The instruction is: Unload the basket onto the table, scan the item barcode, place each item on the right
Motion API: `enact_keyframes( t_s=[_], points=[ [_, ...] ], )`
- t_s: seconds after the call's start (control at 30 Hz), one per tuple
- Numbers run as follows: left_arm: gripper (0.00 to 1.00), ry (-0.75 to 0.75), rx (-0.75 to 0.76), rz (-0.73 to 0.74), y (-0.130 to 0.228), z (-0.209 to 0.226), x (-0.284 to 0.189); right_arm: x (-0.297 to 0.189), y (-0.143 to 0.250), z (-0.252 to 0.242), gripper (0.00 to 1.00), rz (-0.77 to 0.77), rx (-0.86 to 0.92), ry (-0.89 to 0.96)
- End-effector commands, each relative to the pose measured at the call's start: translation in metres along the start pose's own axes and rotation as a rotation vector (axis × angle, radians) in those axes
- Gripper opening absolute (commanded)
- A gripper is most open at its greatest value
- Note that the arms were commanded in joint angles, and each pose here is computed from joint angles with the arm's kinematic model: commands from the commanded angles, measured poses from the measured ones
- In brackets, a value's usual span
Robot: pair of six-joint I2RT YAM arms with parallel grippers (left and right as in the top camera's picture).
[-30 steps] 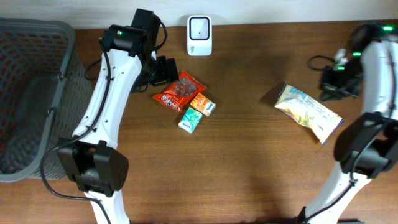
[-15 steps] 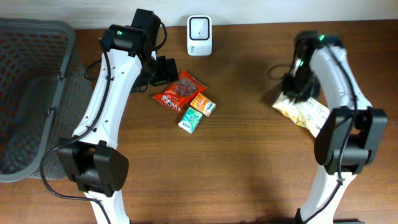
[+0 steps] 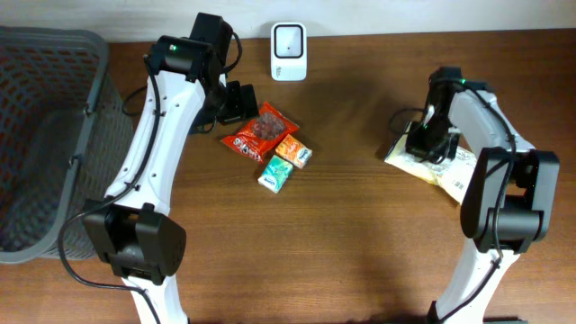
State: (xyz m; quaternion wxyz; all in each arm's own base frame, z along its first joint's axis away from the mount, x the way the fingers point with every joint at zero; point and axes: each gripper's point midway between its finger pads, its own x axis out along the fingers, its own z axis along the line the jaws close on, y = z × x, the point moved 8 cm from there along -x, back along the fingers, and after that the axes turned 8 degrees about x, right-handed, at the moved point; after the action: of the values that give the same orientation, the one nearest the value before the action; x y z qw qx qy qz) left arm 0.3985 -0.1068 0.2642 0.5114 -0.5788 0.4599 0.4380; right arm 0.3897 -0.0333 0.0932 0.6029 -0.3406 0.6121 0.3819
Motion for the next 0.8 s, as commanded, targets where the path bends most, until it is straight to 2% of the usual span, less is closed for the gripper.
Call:
enact_keyframes(
  t_s=[0.0, 0.13, 0.2, 0.27, 0.37, 0.57, 0.63, 0.67, 0.73, 0.77],
  points=[
    [0.99, 0.004, -0.011, -0.036, 0.0, 0.0, -0.013, 0.007, 0.019, 0.008, 0.04, 0.104, 0.002, -0.083],
    [0.99, 0.004, -0.012, -0.036, 0.0, 0.0, -0.013, -0.062, 0.01, 0.005, 0.05, 0.059, -0.017, -0.06],
    [0.99, 0.004, -0.012, -0.036, 0.0, 0.0, -0.013, -0.103, 0.003, -0.011, 0.16, -0.01, -0.003, 0.059],
    [0.99, 0.005, -0.012, -0.036, 0.0, 0.0, -0.013, -0.114, -0.003, -0.023, 0.16, -0.055, 0.016, 0.135],
    [0.99, 0.004, -0.012, -0.036, 0.0, 0.0, -0.013, -0.092, 0.0, -0.034, 0.15, 0.005, 0.042, 0.163],
    [0.99, 0.004, -0.012, -0.036, 0.0, 0.0, -0.013, 0.009, 0.012, -0.039, 0.15, 0.018, 0.063, 0.128],
    [0.99, 0.004, -0.012, -0.036, 0.0, 0.0, -0.013, 0.028, 0.02, -0.034, 0.14, 0.037, 0.027, 0.044],
    [0.99, 0.004, -0.012, -0.036, 0.0, 0.0, -0.013, 0.032, 0.023, -0.022, 0.09, 0.056, -0.025, -0.051],
    [0.99, 0.004, -0.012, -0.036, 0.0, 0.0, -0.013, 0.024, 0.018, 0.007, 0.09, 0.022, -0.077, -0.168],
    [0.99, 0.004, -0.012, -0.036, 0.0, 0.0, -0.013, 0.016, 0.013, 0.024, 0.13, -0.011, -0.113, -0.219]
  ],
)
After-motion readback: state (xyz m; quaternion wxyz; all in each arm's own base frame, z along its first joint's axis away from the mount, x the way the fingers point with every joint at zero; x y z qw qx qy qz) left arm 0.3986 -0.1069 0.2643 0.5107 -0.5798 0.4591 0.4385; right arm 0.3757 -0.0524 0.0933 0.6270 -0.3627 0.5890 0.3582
